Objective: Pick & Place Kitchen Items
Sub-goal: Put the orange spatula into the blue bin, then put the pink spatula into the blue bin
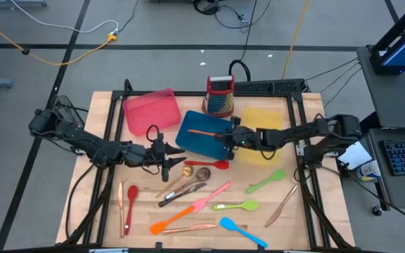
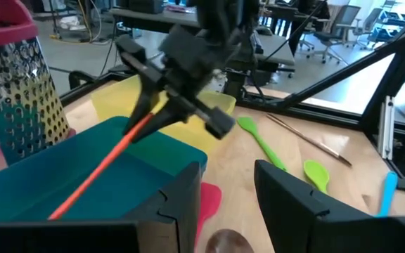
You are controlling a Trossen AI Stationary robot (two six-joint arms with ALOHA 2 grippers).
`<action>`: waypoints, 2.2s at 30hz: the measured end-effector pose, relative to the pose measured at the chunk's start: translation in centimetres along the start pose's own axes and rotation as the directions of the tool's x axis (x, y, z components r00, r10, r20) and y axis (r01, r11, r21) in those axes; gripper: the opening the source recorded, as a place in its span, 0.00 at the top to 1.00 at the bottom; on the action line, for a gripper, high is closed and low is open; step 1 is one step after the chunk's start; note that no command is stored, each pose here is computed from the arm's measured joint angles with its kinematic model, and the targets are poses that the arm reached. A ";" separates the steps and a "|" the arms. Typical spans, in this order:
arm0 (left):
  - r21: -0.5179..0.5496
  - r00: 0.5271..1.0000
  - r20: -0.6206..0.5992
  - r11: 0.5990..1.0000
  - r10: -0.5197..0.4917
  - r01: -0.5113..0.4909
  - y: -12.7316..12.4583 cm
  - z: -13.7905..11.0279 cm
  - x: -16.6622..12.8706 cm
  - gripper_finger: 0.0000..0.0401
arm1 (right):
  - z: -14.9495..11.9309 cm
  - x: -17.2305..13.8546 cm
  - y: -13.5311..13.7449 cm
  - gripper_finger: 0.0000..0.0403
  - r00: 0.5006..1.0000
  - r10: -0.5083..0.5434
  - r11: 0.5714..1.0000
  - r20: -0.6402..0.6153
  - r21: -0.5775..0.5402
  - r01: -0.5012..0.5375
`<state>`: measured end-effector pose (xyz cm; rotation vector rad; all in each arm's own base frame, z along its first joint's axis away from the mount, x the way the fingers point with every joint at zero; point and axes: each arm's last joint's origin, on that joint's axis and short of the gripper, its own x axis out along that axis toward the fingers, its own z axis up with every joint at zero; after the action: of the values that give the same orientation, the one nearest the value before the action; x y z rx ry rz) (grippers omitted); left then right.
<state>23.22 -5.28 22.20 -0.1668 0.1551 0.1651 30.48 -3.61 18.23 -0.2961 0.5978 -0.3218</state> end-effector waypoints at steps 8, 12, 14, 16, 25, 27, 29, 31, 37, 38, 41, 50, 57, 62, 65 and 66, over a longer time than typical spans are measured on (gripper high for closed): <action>0.003 1.000 -0.004 1.000 0.010 -0.010 0.1 -0.1 0.0 0.65 | -0.9 1.7 -2.3 0.92 0.999 -0.047 0.999 -0.003 0.027 0.047; 0.003 1.000 -0.005 1.000 0.010 -0.010 0.1 -0.1 0.0 0.65 | -2.0 2.6 -2.7 0.91 0.999 0.046 0.995 -0.023 0.087 -0.044; 0.004 1.000 -0.007 1.000 0.011 -0.011 0.1 -0.1 0.0 0.65 | -2.3 3.2 -2.7 0.90 0.997 0.070 0.994 -0.013 0.089 -0.069; 0.004 1.000 -0.009 1.000 0.011 -0.011 0.1 -0.1 0.0 0.65 | -3.0 3.6 -2.6 0.89 0.996 0.077 0.993 -0.051 0.090 -0.072; 0.013 0.999 -0.026 1.000 0.020 -0.019 0.2 -0.3 0.0 0.65 | -3.2 4.0 -2.6 0.79 0.996 0.071 0.997 -0.046 0.040 -0.069; 0.025 0.999 -0.028 0.999 0.020 -0.019 0.2 -0.3 0.0 0.65 | -3.2 4.0 -2.6 0.75 0.996 0.071 0.997 -0.045 0.040 -0.069; 0.033 0.999 -0.034 0.999 0.021 -0.020 0.2 -0.4 0.0 0.65 | -3.1 4.0 -2.6 0.71 0.997 0.069 0.997 -0.041 0.039 -0.067; 0.038 0.999 -0.040 0.999 0.023 -0.021 0.2 -0.4 0.0 0.65 | -3.1 4.0 -2.7 0.68 0.997 0.068 0.997 -0.040 0.033 -0.067; 0.043 0.996 -0.080 0.999 0.033 -0.029 0.3 -0.8 0.0 0.65 | -2.1 3.3 -3.1 0.63 0.999 0.049 0.998 0.020 0.036 -0.050; 0.043 0.996 -0.088 0.999 0.035 -0.031 0.4 -0.9 0.0 0.65 | -2.0 3.1 -3.2 0.62 0.999 0.050 0.998 0.018 0.036 -0.051; 0.044 0.993 -0.109 0.999 0.035 -0.030 0.4 -1.1 0.0 0.65 | -1.3 2.4 -3.3 0.62 0.998 0.044 0.998 0.055 0.037 -0.046; 0.014 0.976 -0.209 0.998 0.062 -0.061 0.7 -2.1 -0.2 0.65 | 1.7 -0.5 -1.7 0.63 0.977 0.090 0.993 0.195 0.055 -0.103; -0.075 0.961 -0.276 0.997 0.002 -0.024 0.2 -2.8 -0.5 0.65 | 2.8 -1.6 1.5 0.62 0.950 0.182 0.981 0.254 0.012 -0.192; -0.096 0.960 -0.279 0.995 -0.035 0.008 -0.7 -3.0 -1.0 0.65 | 3.1 -2.6 3.9 0.64 0.894 0.346 0.937 0.284 -0.056 -0.345; -0.122 0.960 -0.274 0.992 -0.059 0.026 -1.3 -3.0 -1.2 0.65 | 3.3 -3.2 5.1 0.64 0.814 0.497 0.865 0.301 -0.101 -0.491; -0.130 0.959 -0.275 0.991 -0.065 0.030 -1.5 -3.1 -1.3 0.65 | 3.2 -3.3 5.5 0.64 0.791 0.537 0.840 0.294 -0.103 -0.532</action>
<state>21.76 -7.47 19.66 -0.3186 0.4227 0.1026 30.94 3.18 20.47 -0.1741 0.3463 0.2818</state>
